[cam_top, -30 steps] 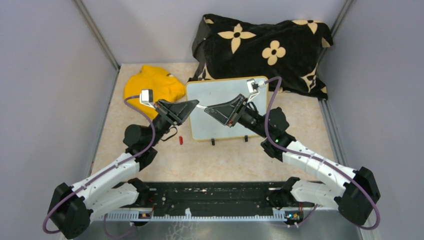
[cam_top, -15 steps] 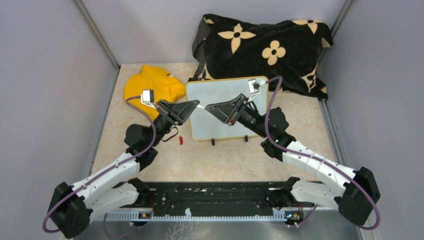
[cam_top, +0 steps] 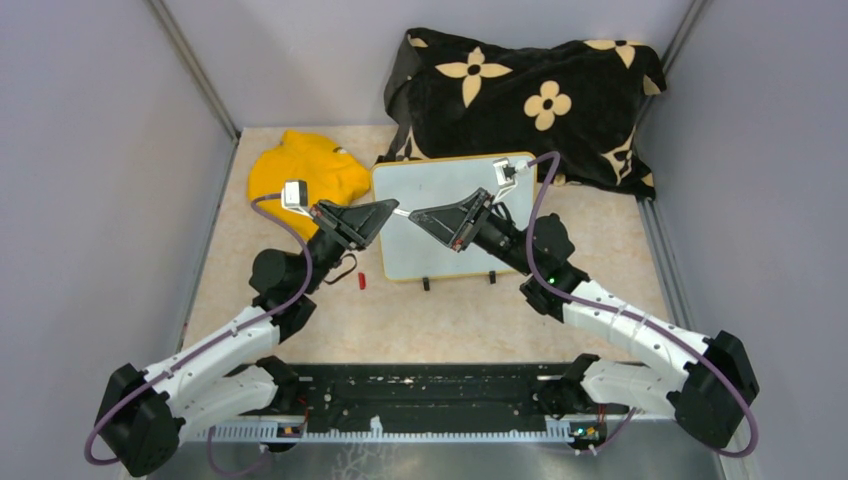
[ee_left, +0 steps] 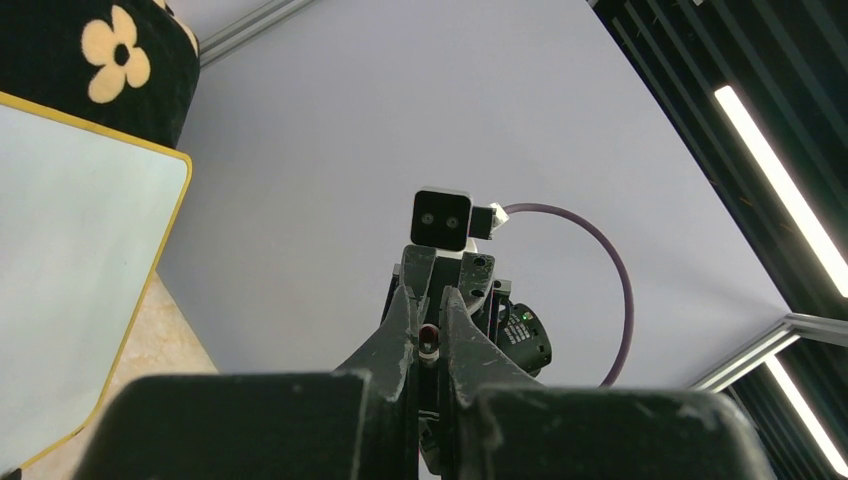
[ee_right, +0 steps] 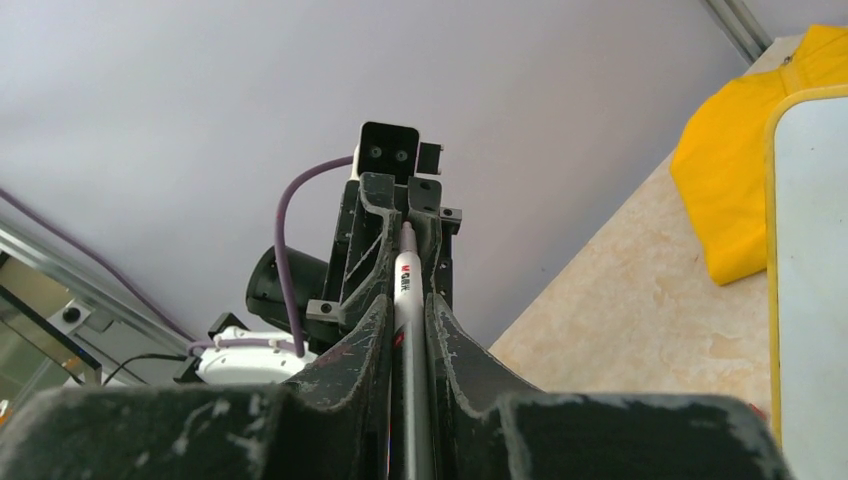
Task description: Write a sentence on the whiteboard
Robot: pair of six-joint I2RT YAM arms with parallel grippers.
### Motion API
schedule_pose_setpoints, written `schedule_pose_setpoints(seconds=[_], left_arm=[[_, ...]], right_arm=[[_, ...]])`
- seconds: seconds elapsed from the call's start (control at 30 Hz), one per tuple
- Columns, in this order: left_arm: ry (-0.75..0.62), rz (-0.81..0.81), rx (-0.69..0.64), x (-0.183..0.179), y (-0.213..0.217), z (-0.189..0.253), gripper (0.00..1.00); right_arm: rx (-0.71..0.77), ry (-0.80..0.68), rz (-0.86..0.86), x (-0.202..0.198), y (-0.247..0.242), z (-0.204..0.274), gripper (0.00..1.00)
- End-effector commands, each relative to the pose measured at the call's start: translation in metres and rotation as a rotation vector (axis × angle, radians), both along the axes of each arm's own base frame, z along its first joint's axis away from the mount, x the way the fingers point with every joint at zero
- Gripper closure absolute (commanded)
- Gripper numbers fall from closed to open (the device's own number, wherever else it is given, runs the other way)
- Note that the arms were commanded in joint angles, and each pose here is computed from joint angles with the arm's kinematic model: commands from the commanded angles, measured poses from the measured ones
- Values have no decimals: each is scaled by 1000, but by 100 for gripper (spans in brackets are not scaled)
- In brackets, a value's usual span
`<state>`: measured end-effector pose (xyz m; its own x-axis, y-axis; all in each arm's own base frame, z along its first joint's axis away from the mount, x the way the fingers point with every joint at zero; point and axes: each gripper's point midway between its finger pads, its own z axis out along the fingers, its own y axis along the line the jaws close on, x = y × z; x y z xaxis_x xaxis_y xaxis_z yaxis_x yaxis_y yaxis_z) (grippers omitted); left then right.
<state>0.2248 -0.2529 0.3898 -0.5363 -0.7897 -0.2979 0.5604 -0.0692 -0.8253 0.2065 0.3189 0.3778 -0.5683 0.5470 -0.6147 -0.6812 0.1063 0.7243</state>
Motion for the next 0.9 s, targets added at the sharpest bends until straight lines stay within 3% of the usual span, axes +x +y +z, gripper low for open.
schedule_pose_setpoints(seconds=[0.0,0.27,0.43,0.6,0.73,0.87], left_arm=[[-11,12,-3,-2,2,1,100],[6,5,0,-1,0,-6,100],[11,5,3,-1,0,-8,100],[11,7,3,-1,-1,-8,100],[14,8,4,0,-1,-9,100],[15,3,8,0,-2,-11,100]], right_arm=[[83,-84,13,-9,-6,41,88],[118,-92,-10,-8,-11,44,96],[125,-91,-8,-7,-11,47,78],[122,-86,-3,-7,-9,46,75],[121,-89,5,-8,-8,46,83],[123,-89,1,-8,-9,45,99]])
